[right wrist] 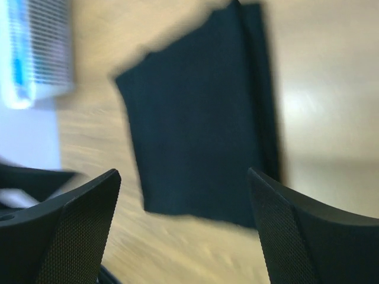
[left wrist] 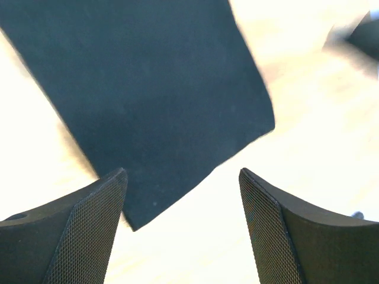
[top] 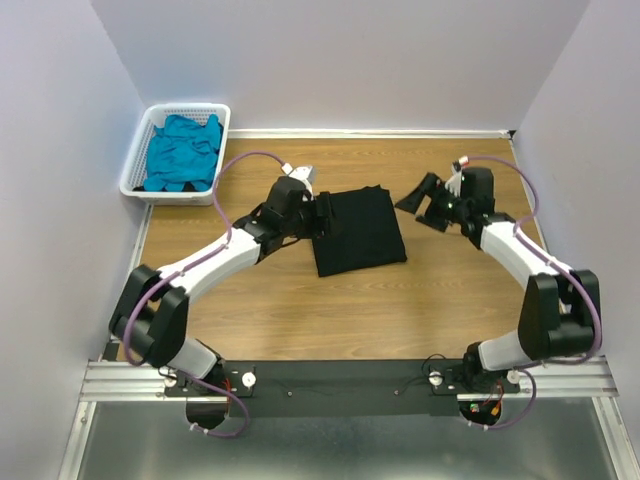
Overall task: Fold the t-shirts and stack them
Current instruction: Fold the tshirt
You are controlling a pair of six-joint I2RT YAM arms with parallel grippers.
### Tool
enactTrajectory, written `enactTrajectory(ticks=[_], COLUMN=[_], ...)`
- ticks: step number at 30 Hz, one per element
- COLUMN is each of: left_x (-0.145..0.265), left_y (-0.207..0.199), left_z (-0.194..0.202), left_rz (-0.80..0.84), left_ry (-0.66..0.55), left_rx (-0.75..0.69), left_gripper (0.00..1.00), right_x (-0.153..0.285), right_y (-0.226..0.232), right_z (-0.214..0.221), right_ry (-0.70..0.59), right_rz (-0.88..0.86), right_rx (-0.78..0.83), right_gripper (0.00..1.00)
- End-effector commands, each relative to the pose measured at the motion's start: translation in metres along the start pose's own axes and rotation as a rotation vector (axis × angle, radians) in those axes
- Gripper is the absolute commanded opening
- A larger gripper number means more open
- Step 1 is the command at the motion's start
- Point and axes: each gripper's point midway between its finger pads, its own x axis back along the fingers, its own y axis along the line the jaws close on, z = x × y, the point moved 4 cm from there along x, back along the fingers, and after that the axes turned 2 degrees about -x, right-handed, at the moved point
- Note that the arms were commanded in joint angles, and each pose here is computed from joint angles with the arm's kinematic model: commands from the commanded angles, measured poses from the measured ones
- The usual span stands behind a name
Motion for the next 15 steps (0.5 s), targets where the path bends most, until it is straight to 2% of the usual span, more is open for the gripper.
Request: enactTrajectory(ticks=[1,8,10,15], left_x=[0.035,0.079,0.088,0.106], left_y=[0.014,0.042,0.052,0.083], left_z=[-0.025,-0.067,-0.074,-0.083], left_rz=[-0.182,-0.449,-0.512,-0.653], left_ry=[-0.097,-0.249,-0.273,-0.370], left_rx=[-0.111,-0.192,-0.200,-0.201], left_gripper=[0.85,0.89,0.93,0.94], right_x=[0.029,0.045,0.040,0.021], right_y=[-0.055,-0.071,-0.076,-0.081], right_z=[0.057,0.099,0.103,0.110], right_ry=[0.072,0.139,0.148,0.197], right_rz=[0.292,0.373,0.398,0.416], right_rx=[-0.145,-0.226,-0.225,-0.215], right_gripper=[0.95,0.96,0.97,0.97])
